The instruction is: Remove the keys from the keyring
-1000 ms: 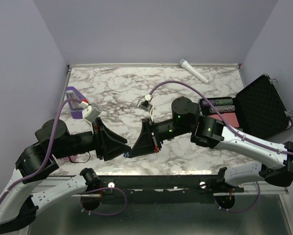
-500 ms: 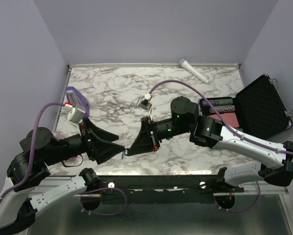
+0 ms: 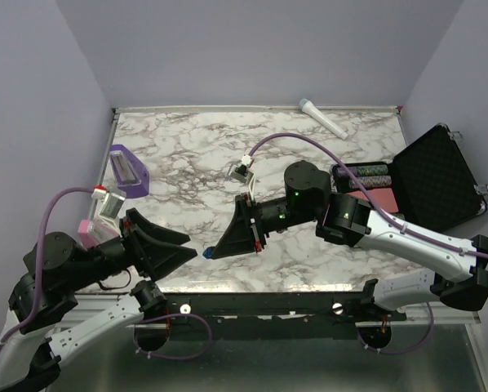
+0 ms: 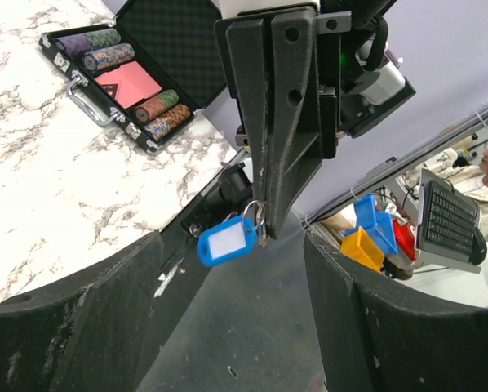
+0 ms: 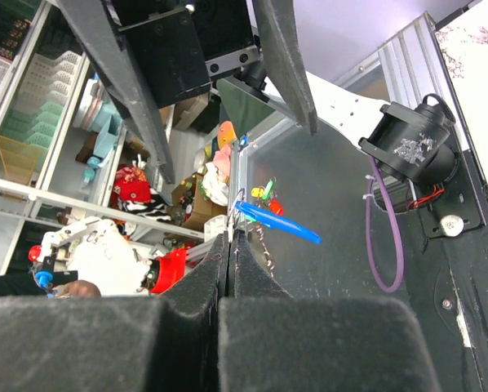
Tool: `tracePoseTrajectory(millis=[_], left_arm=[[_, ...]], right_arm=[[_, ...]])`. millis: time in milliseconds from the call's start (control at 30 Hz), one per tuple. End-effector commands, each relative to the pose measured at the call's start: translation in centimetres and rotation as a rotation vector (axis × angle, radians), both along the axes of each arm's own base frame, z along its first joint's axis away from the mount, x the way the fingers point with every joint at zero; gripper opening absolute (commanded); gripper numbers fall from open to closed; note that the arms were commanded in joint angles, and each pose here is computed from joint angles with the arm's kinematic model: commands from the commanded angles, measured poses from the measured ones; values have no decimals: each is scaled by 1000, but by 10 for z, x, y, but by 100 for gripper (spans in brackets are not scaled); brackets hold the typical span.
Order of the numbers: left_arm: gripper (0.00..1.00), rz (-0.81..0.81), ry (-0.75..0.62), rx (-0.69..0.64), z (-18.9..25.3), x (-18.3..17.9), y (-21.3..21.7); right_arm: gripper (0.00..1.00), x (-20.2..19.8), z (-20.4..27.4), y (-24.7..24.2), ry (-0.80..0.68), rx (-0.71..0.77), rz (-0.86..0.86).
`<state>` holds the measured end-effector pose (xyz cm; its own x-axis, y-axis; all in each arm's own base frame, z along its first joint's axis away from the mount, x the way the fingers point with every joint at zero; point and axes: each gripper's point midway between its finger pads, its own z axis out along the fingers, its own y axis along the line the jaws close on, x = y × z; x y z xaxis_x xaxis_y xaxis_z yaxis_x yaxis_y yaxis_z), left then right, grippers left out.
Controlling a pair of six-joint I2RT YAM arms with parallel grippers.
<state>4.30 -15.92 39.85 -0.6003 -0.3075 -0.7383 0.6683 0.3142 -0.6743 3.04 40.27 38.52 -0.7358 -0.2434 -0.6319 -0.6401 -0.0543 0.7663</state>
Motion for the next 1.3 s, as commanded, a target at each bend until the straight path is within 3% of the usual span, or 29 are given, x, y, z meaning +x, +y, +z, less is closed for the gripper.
tracePoseTrajectory(millis=[0, 200, 533, 700, 1267], left_arm=[[77, 28, 14, -52, 3, 2, 3], [66, 18, 1, -79, 12, -1, 4], [64, -131, -91, -52, 34, -24, -3], [59, -209, -120, -44, 37, -33, -9], [49, -252, -114, -8, 30, -31, -21]], right_arm=[[1, 1, 17, 0, -23, 55, -11], [1, -13, 26, -6, -19, 107, 72], [1, -41, 36, -23, -52, 154, 261], [1, -38, 34, -22, -67, 140, 252], [1, -36, 31, -18, -62, 124, 246]])
